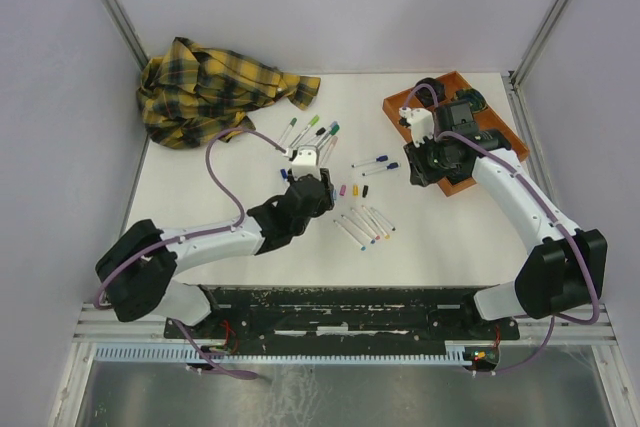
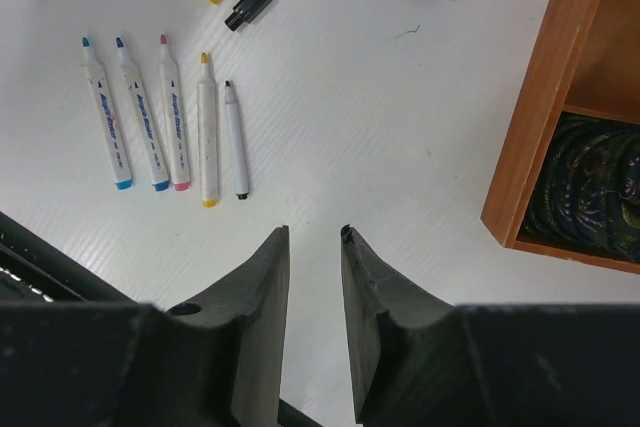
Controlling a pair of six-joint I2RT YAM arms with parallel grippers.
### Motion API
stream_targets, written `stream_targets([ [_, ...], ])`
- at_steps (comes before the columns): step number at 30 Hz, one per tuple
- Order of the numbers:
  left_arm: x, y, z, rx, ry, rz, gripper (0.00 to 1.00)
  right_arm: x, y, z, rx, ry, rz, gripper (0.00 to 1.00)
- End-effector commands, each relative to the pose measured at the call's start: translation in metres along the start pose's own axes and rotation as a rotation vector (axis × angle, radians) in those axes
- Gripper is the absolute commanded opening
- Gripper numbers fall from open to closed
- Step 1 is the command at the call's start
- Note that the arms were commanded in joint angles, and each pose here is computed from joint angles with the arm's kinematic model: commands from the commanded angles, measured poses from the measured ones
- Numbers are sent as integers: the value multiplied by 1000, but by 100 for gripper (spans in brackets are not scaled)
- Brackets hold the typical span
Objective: Open the pen caps
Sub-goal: Place the pen cap at the center of the board.
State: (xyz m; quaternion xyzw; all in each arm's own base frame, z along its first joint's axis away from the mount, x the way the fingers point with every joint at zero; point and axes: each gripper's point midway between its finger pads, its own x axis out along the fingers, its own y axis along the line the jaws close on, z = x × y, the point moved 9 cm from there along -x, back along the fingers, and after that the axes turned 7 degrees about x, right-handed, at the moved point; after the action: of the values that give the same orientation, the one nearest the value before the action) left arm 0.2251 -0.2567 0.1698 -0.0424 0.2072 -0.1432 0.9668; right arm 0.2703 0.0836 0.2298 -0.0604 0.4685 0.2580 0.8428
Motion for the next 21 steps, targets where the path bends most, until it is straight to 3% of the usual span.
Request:
stream_targets([
  [1,-8,22,14,-7,-125,113,55,-9,4,6,-33,-59,33,34],
  [9,-8,58,-4,-30,-30,193,61,-6,5,4,-37,-44,60,35],
  [21,3,84,-15,-106,64,184,68,-5,5,4,-41,-40,65,34],
])
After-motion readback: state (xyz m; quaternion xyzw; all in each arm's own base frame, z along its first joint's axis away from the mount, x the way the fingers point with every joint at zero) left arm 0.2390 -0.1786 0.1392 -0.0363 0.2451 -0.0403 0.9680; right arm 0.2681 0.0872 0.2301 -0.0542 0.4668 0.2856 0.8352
